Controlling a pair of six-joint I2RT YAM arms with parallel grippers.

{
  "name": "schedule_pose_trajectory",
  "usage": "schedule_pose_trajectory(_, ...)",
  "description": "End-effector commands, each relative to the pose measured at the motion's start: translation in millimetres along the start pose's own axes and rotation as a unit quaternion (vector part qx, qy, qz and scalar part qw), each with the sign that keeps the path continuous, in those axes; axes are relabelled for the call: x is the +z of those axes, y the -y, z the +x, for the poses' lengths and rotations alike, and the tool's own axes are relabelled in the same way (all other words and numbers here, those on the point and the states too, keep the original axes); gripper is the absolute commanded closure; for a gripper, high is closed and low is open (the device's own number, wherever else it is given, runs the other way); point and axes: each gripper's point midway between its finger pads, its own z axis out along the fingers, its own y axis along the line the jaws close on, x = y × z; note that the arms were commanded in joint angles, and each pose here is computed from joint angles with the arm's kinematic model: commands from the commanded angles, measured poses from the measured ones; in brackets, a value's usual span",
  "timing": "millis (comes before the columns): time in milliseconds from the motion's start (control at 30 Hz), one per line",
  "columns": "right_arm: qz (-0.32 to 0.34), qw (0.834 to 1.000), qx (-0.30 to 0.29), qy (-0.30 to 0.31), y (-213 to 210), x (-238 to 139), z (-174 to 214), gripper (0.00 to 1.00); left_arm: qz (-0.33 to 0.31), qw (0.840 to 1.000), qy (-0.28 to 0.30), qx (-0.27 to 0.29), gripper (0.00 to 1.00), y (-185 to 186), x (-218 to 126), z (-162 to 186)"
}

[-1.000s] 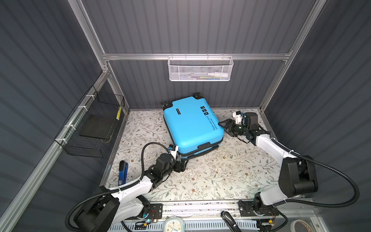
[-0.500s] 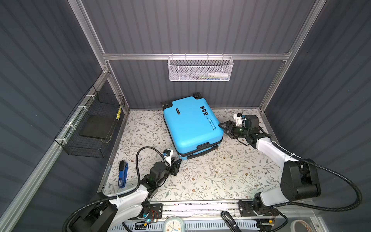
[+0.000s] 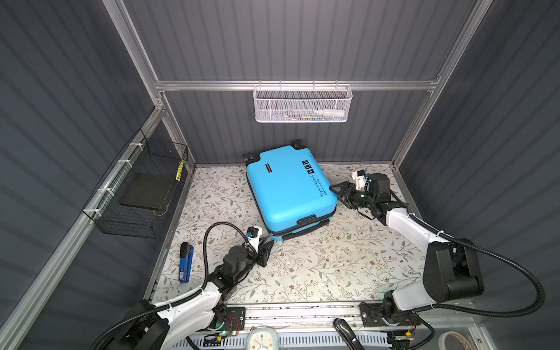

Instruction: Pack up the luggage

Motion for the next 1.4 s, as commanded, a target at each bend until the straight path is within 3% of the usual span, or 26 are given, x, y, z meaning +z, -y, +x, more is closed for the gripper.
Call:
schedule_pose_trajectory(0,-0.012,0.998,0.022,-0.064,0,13,35,0.35,0.014,1.000,0.012,0.022,0.63,6,5,-6)
schedule_pose_trajectory(500,-0.007,0.997,0.024,-0.071,4,17,40,0.35,-0.026,0.998,0.042,0.028,0.76,-7,13,-16)
schedule_pose_trajectory(767,-0.006,0.997,0.027,-0.069,5,18,39,0.35,-0.071,0.996,0.057,0.002,0.49,-25,-17,-12)
schedule_pose_trajectory(1000,-0.008,0.997,0.030,-0.066,5,19,38,0.35,-0.109,0.990,0.093,-0.010,0.53,-40,-37,-17)
schedule_pose_trajectory(1367,-0.012,0.997,0.032,-0.067,6,21,39,0.35,-0.083,0.996,0.038,0.019,0.54,-29,-8,-6)
